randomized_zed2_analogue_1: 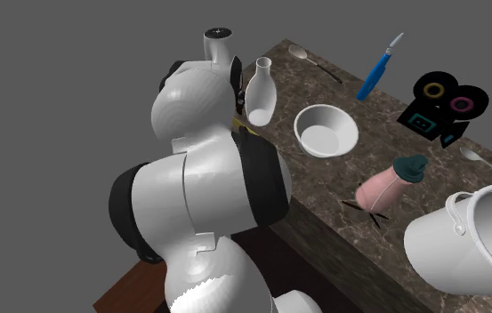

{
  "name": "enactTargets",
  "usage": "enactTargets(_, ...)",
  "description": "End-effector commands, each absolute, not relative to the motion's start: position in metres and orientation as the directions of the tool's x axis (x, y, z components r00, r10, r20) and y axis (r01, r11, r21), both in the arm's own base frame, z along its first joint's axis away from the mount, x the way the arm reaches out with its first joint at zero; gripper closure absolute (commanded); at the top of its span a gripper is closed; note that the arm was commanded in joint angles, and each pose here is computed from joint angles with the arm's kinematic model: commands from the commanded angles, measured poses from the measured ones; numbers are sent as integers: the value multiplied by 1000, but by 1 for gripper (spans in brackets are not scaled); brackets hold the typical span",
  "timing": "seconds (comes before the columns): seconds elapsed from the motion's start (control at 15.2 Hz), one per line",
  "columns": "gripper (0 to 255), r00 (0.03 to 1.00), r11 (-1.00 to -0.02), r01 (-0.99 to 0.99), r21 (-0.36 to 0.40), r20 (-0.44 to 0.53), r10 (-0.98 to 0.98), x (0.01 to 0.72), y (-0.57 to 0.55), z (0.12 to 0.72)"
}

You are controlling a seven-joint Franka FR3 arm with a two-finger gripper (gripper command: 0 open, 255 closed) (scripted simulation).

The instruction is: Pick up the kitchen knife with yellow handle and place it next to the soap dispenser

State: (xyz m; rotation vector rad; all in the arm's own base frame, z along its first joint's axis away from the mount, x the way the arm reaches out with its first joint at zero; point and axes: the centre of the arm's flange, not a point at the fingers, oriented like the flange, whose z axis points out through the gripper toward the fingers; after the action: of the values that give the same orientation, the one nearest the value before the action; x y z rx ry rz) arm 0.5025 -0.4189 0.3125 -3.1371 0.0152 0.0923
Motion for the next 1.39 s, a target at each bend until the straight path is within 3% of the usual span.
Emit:
enactTargets(0.0, 0, 998, -1000, -10, -3, -59, -10, 503, -419, 312)
enactTargets(0.26, 0, 998, -1000, -10, -3, -59, -10, 503, -419, 312)
enactTargets(0.33, 255, 998, -1000, -10, -3, -59, -10, 503, -419, 312)
enactTargets(0.92, 255, 998, -1000, -10, -3, -59, -10, 503, -419, 312)
enactTargets(1.32, 255, 998, -1000, -10, -3, -59, -10, 503, -419, 343)
